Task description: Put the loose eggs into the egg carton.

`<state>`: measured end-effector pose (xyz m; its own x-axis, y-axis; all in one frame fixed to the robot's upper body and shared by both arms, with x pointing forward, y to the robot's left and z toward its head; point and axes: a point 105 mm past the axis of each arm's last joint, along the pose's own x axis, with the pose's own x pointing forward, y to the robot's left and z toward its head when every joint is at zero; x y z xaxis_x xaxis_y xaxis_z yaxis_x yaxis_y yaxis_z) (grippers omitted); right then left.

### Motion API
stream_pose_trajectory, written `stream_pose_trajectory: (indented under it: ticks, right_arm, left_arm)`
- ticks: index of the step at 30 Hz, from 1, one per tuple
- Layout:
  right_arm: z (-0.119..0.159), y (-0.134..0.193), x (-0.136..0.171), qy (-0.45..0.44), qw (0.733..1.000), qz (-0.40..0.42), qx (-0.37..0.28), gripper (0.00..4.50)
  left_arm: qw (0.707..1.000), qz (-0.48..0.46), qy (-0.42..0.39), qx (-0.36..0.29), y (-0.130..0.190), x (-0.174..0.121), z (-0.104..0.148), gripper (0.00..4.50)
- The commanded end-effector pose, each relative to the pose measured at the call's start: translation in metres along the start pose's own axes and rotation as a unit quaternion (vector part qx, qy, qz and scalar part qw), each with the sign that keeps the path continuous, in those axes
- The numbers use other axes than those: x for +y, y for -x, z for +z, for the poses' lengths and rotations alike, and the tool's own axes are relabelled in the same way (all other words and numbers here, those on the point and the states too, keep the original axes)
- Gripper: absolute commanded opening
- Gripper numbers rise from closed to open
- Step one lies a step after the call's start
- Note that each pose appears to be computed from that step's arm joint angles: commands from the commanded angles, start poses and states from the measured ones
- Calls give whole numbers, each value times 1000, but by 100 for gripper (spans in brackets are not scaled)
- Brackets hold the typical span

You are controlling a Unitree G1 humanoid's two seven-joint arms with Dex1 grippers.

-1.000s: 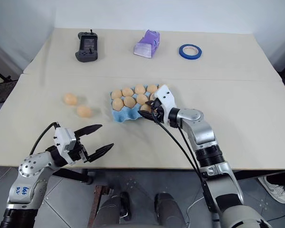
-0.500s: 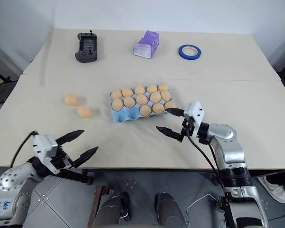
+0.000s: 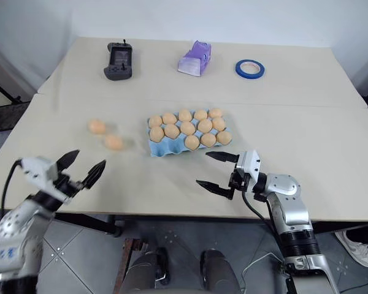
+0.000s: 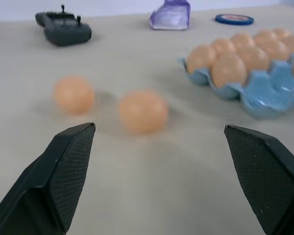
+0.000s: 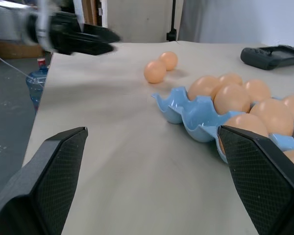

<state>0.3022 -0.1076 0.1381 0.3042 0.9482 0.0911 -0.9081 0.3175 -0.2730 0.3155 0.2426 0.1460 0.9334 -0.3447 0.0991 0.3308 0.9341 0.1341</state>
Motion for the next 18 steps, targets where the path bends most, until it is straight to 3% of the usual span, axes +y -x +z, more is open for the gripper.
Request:
stream_pose_trajectory:
  ticks: [1, 7, 13, 18]
  right_arm:
    - [9, -2, -1, 16, 1000, 3, -11, 446]
    - [13, -5, 4, 10, 1000, 6, -19, 446]
    - [19, -7, 7, 5, 999, -4, -39, 446]
    - [22, -9, 7, 6, 999, -19, -43, 450]
  left_arm:
    - [1000, 6, -17, 14, -21, 5, -3, 450]
    - [999, 22, -15, 37, -58, 10, -17, 450]
    - [999, -8, 1, 38, -73, -3, -24, 450]
    - [999, -26, 2, 30, -75, -9, -23, 331]
